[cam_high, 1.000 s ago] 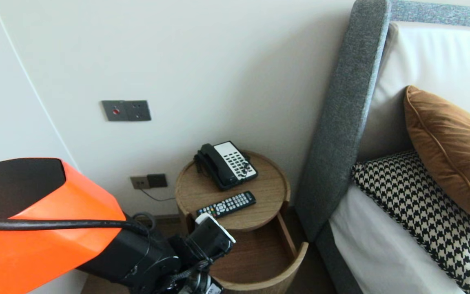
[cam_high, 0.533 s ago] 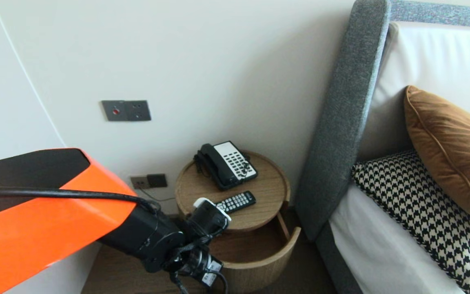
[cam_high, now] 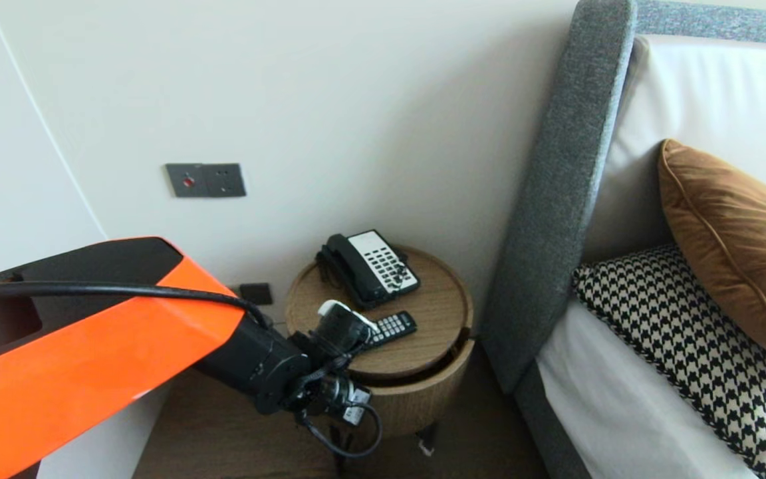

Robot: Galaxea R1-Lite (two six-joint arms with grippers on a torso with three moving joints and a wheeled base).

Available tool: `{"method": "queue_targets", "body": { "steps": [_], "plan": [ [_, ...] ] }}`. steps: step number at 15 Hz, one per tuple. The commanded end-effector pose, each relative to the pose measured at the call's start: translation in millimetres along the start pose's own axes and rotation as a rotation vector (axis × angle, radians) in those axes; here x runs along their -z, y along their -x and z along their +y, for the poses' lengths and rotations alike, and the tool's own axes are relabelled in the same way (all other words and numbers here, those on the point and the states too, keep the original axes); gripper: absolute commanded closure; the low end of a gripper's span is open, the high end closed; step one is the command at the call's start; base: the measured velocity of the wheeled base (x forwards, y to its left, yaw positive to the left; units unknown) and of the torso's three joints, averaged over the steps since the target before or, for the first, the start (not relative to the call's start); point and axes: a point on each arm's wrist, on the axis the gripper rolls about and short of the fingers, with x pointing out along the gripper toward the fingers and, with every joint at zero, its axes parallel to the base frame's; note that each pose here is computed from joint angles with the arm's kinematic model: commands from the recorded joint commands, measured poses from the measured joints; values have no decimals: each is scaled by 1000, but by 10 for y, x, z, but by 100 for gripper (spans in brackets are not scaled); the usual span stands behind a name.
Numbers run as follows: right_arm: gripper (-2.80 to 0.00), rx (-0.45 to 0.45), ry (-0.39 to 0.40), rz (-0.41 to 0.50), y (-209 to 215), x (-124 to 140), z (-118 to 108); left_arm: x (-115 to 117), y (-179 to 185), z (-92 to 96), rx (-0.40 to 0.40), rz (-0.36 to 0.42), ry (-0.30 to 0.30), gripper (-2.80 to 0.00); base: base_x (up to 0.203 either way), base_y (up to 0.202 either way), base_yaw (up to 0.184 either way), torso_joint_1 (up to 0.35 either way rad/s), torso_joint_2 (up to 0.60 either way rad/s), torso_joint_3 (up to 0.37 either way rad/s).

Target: Close the nightstand drawer

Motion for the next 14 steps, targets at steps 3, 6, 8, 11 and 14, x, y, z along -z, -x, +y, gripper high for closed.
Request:
{"method": "queue_targets", "body": {
  "steps": [3, 6, 8, 11, 14],
  "plan": [
    [0, 0, 0, -5, 4, 2, 0, 2, -51, 73, -21, 8, 19, 0, 0, 0, 0, 0, 0, 0],
    [0, 0, 0, -5, 4, 2, 0, -24, -45, 82, -23, -7, 31, 0, 0, 0, 0, 0, 0, 0],
    [0, -1, 0, -5, 4, 2, 0, -76, -49, 98, -23, -37, 52, 0, 0, 0, 0, 0, 0, 0],
    [0, -1, 0, -4, 4, 2, 0, -106, -68, 112, -23, -49, 60, 0, 0, 0, 0, 0, 0, 0],
    [0, 0, 0, -5, 4, 2, 0, -132, -79, 164, -54, -59, 82, 0, 0, 0, 0, 0, 0, 0]
  ]
}}
